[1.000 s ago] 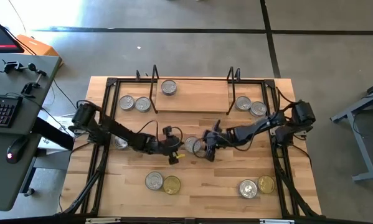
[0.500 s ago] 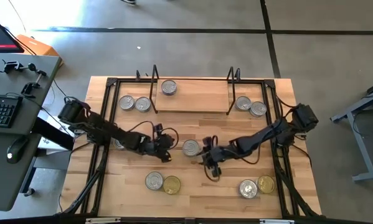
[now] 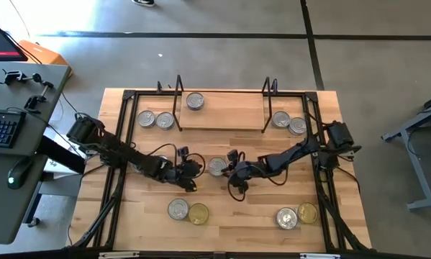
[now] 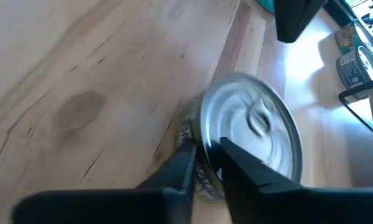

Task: Stack canned seafood by type on shelf
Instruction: Put the green tuna can on the shelf

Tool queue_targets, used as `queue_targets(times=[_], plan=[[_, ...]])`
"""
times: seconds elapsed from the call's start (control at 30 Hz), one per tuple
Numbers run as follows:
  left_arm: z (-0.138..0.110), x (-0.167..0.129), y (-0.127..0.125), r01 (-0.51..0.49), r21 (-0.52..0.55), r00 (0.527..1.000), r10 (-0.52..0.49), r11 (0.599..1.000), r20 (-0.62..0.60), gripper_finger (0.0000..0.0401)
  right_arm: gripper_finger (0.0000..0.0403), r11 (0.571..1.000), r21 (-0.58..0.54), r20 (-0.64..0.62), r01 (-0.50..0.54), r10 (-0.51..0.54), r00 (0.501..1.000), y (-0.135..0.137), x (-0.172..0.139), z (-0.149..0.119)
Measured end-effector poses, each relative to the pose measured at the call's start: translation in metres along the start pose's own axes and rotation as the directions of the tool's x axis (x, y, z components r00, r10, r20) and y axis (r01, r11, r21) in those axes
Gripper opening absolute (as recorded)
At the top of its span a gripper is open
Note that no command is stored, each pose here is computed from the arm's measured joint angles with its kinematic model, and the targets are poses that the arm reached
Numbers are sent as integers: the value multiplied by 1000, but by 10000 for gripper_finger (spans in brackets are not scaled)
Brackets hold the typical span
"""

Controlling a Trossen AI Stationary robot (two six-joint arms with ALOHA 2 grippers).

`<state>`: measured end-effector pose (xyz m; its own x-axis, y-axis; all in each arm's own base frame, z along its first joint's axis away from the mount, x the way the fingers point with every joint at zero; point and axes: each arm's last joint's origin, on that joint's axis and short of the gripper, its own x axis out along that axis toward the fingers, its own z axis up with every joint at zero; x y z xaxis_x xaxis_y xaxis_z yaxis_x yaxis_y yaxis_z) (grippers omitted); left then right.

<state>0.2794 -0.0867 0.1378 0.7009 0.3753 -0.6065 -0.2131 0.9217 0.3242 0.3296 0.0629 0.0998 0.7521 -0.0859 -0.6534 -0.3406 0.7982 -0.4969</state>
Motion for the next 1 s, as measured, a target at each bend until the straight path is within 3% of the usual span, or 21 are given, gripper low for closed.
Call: queue_targets(times=[0.1, 0.23, 0.33, 0.67, 1.0], plan=[[2, -4, -5, 12, 30, 1000, -13, 999, 15, 0, 9, 1000, 11, 12, -3, 3, 1000, 2, 0, 2], [12, -17, -11, 1, 39, 999, -3, 999, 53, 0, 13, 986, 164, 56, 11, -21, 998, 5, -1, 9], [17, -31, -13, -17, 49, 997, 14, 999, 73, 0, 4, 977, 214, 52, -9, -3, 999, 7, -1, 18], [5, -77, -11, -102, -19, 993, 103, 995, 62, 0, 1, 978, 205, 102, -40, 19, 995, -2, -2, 59], [-18, -90, -30, -141, -74, 988, 145, 987, 59, 0, 0, 983, 182, 153, 25, -53, 987, -16, -5, 83]])
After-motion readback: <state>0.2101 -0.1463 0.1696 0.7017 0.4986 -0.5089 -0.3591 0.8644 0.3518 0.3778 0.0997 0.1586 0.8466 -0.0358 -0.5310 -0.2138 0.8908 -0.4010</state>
